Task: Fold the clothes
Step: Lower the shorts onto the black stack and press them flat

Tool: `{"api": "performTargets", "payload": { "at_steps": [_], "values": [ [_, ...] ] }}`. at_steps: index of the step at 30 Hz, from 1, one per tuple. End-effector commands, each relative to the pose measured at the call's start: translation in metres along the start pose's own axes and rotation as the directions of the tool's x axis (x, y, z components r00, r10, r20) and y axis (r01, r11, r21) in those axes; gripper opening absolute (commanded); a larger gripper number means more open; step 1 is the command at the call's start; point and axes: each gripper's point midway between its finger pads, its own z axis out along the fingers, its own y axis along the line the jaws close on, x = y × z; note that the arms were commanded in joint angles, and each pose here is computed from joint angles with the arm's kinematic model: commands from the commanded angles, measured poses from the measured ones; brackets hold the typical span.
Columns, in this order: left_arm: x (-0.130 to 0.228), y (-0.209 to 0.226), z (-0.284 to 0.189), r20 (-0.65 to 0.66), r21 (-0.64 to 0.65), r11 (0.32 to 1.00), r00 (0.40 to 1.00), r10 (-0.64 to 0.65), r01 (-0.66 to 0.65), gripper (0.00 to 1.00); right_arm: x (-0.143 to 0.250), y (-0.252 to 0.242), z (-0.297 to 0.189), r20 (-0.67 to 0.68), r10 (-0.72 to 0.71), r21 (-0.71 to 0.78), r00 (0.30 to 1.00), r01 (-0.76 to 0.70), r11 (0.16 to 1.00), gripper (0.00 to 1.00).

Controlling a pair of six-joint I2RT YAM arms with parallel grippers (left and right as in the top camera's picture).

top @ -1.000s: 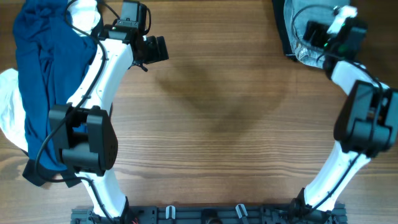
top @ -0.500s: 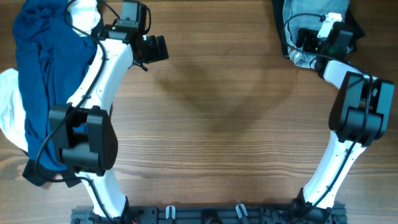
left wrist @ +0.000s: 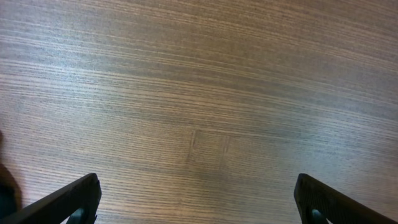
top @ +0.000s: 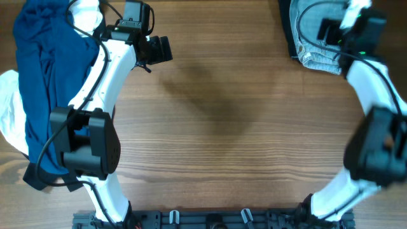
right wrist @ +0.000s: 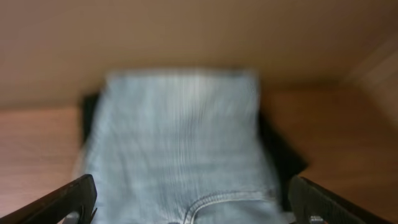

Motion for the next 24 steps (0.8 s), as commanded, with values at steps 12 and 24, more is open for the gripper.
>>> {"api": "performTargets", "payload": {
  "at_steps": [12,24],
  "values": [
    [-0.011,-0.002,-0.014,0.038,0.018,1.0,0.999,0.007,-0.007,1.0,-0.091,0.08,-0.231,-0.177,0.581,-0.469,0.794,-0.587,0.66,1.0],
    [-0.011,-0.002,-0.014,0.038,0.018,1.0,0.999,0.007,-0.007,1.0,0.008,0.075,-0.228,-0.482,0.827,0.072,0.29,-0.927,0.367,1.0]
  ]
}}
